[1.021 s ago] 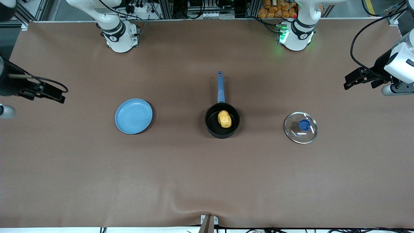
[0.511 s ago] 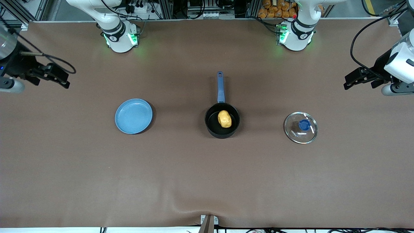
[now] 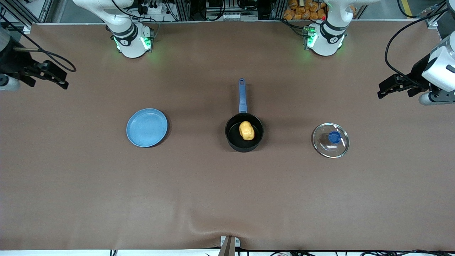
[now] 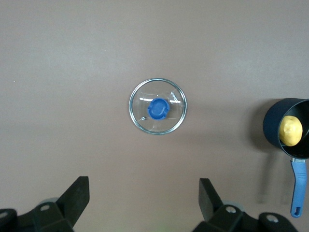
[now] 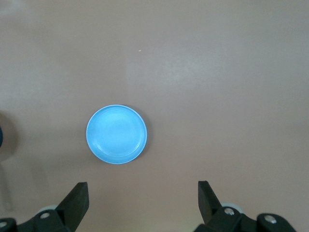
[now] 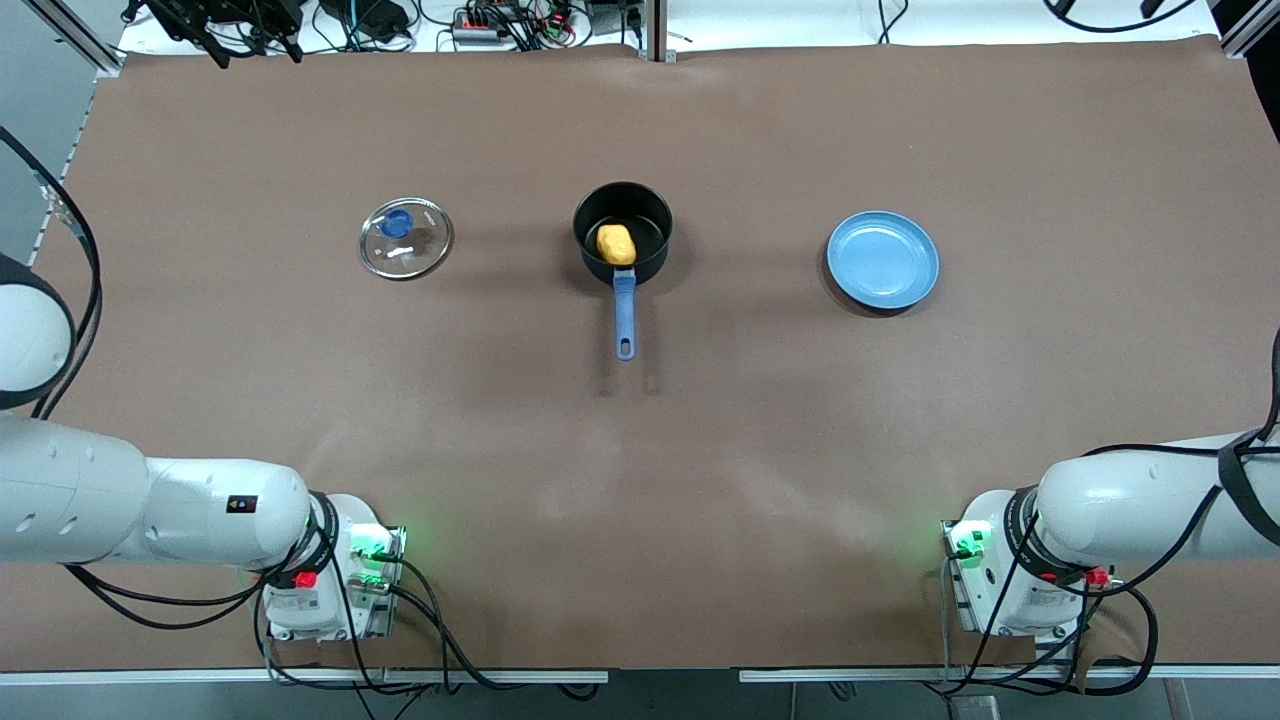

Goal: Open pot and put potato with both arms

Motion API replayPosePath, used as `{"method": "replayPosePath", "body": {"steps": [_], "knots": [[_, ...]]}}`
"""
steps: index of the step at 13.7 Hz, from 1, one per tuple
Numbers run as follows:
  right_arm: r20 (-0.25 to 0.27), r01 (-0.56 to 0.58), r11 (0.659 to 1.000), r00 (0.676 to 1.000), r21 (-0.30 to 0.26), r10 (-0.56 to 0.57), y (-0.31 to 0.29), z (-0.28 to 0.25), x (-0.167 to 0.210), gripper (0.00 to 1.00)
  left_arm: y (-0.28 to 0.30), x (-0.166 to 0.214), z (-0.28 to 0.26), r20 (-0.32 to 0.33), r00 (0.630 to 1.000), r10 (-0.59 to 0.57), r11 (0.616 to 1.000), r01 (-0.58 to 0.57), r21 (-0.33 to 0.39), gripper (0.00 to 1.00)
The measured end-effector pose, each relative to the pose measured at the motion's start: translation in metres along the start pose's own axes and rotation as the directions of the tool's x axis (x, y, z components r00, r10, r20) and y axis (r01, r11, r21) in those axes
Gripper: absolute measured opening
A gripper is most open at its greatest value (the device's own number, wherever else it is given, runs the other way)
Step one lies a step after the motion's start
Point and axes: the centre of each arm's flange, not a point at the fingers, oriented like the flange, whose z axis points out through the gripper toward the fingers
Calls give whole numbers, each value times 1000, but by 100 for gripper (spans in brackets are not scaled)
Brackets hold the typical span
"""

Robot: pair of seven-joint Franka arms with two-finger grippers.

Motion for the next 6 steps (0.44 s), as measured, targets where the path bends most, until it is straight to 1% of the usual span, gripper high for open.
{"method": "replayPosePath", "body": {"steps": [3, 6], "knots": [[1, 32, 999, 1000, 4, -32, 19, 1, 2, 100, 0, 0, 0, 0, 1000, 1, 1000, -1, 0, 100], [1, 36, 999, 999, 7, -36, 17, 1, 2, 100, 0, 0, 0, 0, 1000, 1, 1000, -1, 0, 100]]}}
